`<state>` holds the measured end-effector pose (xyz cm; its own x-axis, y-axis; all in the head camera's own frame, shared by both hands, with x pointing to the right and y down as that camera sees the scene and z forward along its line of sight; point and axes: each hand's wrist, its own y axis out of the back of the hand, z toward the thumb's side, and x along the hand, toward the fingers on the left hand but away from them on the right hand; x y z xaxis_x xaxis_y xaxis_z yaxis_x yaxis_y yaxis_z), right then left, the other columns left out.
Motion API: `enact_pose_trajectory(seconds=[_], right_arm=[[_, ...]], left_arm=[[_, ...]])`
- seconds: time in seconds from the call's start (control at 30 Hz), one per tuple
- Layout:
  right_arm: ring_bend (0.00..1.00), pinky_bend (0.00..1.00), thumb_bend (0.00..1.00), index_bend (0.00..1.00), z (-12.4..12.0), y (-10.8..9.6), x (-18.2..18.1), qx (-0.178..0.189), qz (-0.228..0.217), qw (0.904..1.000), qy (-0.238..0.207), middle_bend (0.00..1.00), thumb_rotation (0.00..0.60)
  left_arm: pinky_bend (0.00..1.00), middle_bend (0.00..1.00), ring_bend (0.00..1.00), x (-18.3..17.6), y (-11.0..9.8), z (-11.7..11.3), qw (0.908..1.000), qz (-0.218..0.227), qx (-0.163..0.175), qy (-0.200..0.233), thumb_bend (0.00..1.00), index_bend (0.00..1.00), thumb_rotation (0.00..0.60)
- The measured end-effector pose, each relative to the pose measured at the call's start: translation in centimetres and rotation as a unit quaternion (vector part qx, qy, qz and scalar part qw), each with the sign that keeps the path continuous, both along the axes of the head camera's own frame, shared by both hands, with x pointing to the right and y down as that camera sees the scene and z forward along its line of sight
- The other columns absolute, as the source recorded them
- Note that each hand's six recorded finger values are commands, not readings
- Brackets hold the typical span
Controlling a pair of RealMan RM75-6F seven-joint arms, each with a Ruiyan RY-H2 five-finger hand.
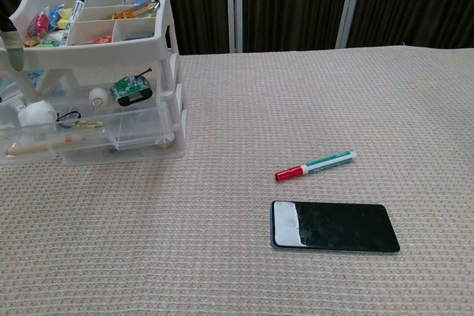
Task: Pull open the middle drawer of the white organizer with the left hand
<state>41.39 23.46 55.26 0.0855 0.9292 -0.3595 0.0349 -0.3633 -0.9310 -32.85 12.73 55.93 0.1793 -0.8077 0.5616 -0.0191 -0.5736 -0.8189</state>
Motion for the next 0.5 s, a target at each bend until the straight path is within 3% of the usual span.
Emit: enact_pose_trajectory(seconds=[0.5], right_arm=[[0.00,0.00,0.02,0.00,-0.3,0.0,0.0,-0.002,0.002,1.0000,-0.009,0.00,0.600]], left_arm=[[0.83,0.96,0.98,2.0,-1.1,2.1,0.9972,0.033,-0.032,-0.059,0.24,0.48,0.600]])
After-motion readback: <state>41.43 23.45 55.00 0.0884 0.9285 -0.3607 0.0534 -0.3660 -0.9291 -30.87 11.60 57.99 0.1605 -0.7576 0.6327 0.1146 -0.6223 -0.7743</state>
